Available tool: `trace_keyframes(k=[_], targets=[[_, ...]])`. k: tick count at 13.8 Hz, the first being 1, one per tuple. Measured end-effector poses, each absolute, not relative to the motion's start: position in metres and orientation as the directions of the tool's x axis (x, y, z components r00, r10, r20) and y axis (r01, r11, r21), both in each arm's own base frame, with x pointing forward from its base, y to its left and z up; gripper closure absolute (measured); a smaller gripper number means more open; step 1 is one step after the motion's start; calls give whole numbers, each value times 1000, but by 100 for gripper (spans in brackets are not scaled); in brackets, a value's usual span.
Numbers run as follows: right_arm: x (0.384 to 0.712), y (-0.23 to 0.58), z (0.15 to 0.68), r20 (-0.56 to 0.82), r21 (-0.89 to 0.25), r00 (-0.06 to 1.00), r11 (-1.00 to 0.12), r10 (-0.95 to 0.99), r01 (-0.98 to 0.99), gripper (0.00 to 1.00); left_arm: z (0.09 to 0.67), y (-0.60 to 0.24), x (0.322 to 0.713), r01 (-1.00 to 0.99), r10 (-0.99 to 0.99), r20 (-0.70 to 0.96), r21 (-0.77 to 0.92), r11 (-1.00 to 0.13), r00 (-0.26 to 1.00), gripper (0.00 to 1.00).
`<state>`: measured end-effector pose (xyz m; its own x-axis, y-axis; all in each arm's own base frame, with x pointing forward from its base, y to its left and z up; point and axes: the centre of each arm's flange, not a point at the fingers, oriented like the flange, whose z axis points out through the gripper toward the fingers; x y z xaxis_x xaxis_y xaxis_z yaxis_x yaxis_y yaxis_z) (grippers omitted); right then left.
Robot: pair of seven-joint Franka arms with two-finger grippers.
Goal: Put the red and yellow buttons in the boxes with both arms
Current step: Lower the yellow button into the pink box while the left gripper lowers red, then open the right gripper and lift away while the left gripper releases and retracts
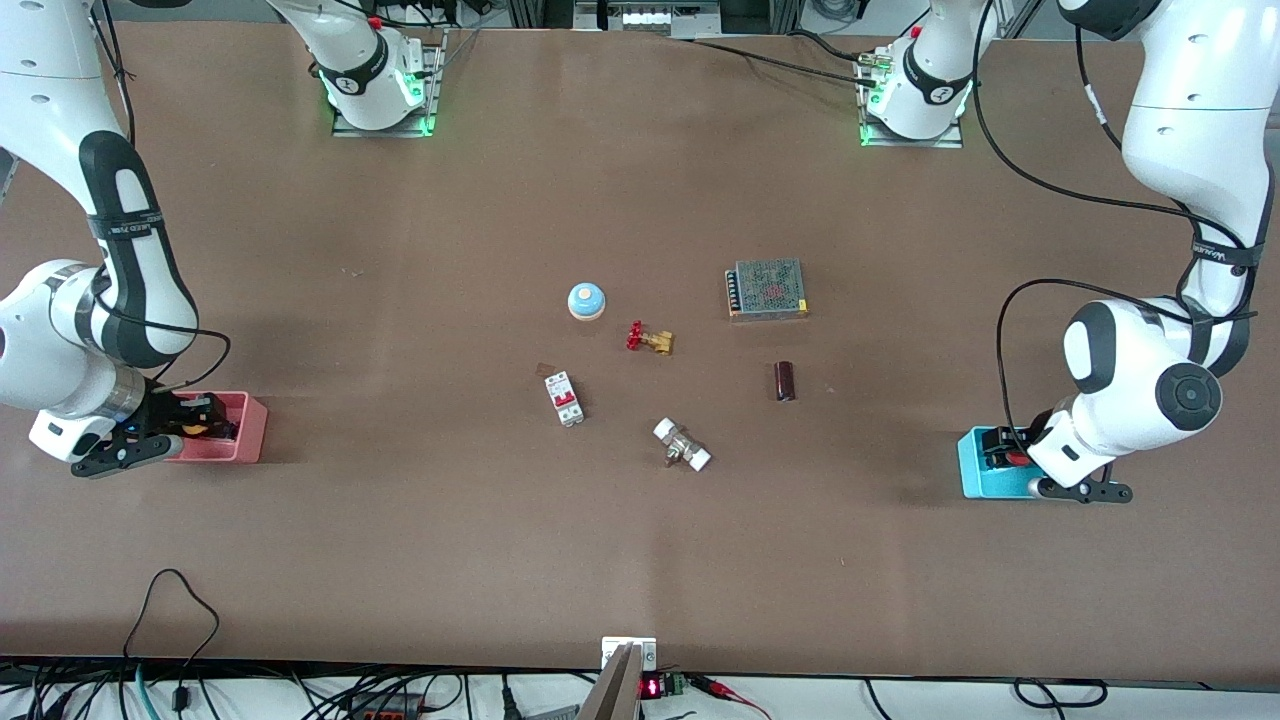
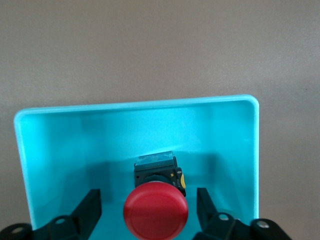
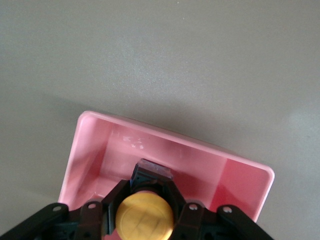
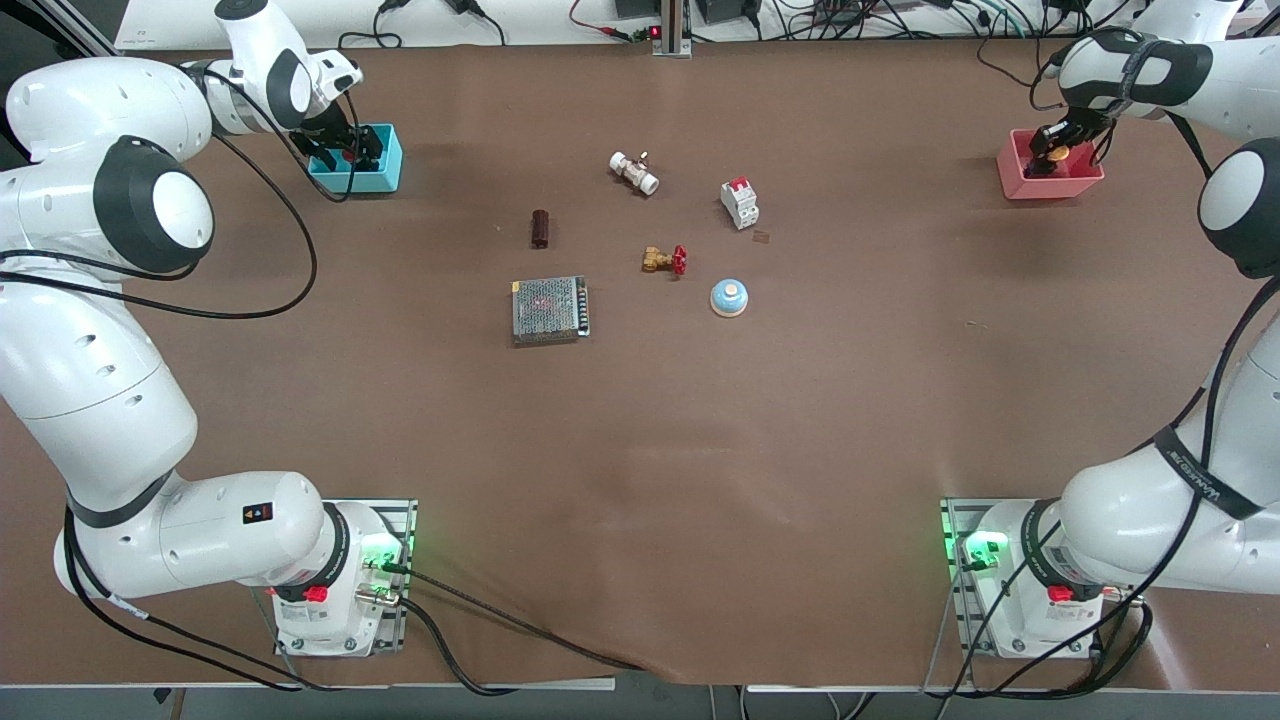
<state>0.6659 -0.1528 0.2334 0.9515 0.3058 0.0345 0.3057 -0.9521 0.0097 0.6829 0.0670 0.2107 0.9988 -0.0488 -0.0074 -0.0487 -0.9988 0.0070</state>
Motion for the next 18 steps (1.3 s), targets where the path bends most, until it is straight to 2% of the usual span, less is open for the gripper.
trace_keyframes(k=[1, 2, 3, 4, 6, 11, 13, 15, 18], targets=[[666, -153, 233, 34, 10, 951, -952, 306, 306, 63, 217, 67, 684, -49, -49, 2, 5, -999, 999, 1], [666, -153, 233, 34, 10, 951, -952, 306, 306, 63, 228, 67, 686, -50, -50, 17, 2, -999, 999, 1], [666, -153, 233, 34, 10, 951, -952, 306, 306, 57, 243, 66, 688, -52, -52, 37, -2, -999, 998, 0], [666, -153, 233, 34, 9, 951, -952, 306, 306, 57, 262, 63, 689, -57, -57, 52, -6, -998, 997, 0], [666, -153, 233, 34, 9, 951, -952, 306, 306, 49, 308, 46, 688, -81, -82, 68, -14, -997, 994, 0], [666, -153, 233, 34, 9, 951, -952, 306, 306, 40, 428, -28, 660, -135, -137, 71, -39, -990, 988, 0], [666, -152, 233, 35, 10, 951, -952, 306, 306, 24, 471, -47, 643, -89, -93, 82, -45, -995, 992, 0], [667, -152, 234, 38, 11, 951, -952, 307, 306, 2, 508, -49, 628, -69, -74, 95, -53, -996, 993, 0], [670, -153, 242, 53, 19, 950, -951, 308, 307, 0, 541, -40, 601, -28, -29, 41, -31, -999, 999, 0]])
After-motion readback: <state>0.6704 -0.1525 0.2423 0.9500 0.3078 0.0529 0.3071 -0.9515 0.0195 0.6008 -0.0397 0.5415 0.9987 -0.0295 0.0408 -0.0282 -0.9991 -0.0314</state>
